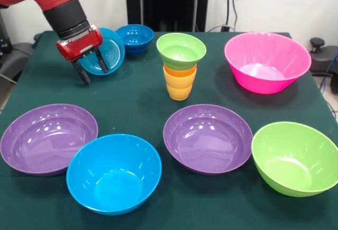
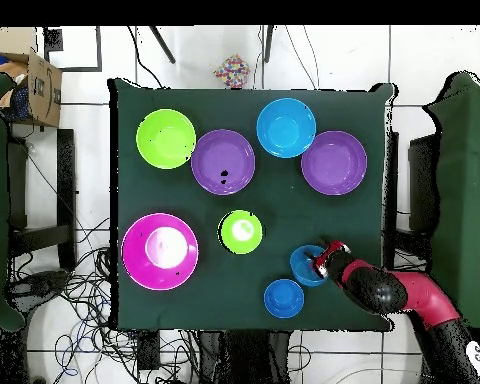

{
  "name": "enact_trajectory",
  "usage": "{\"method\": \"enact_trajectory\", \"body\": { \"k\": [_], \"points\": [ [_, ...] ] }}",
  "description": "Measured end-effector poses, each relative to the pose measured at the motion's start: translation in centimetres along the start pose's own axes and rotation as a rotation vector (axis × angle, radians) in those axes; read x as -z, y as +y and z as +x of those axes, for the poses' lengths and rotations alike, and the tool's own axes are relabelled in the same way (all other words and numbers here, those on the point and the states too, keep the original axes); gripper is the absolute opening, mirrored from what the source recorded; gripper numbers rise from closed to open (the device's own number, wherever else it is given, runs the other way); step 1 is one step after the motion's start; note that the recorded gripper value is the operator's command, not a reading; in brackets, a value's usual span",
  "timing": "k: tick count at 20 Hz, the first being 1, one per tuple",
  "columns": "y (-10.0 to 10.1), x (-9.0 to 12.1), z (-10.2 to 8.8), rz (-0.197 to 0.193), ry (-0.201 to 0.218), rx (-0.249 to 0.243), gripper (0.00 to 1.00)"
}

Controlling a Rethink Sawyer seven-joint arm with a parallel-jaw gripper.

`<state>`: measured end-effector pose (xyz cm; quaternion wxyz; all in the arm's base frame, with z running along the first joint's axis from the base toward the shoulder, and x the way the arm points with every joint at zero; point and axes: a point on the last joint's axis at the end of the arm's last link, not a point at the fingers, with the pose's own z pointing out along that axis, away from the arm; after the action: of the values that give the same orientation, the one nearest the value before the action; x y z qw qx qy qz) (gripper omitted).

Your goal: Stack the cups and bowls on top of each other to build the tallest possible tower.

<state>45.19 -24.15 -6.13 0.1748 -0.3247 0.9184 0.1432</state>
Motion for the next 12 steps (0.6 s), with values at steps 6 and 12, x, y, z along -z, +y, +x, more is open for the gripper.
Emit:
{"method": "enact_trajectory", "body": {
  "k": [6, 12],
  "points": [
    [-0.32, 0.40, 0.01, 0.011, 0.017, 0.014, 0.00],
    [-0.82, 0.99, -0.75, 0.031, 0.058, 0.058, 0.00]
  ]
}}
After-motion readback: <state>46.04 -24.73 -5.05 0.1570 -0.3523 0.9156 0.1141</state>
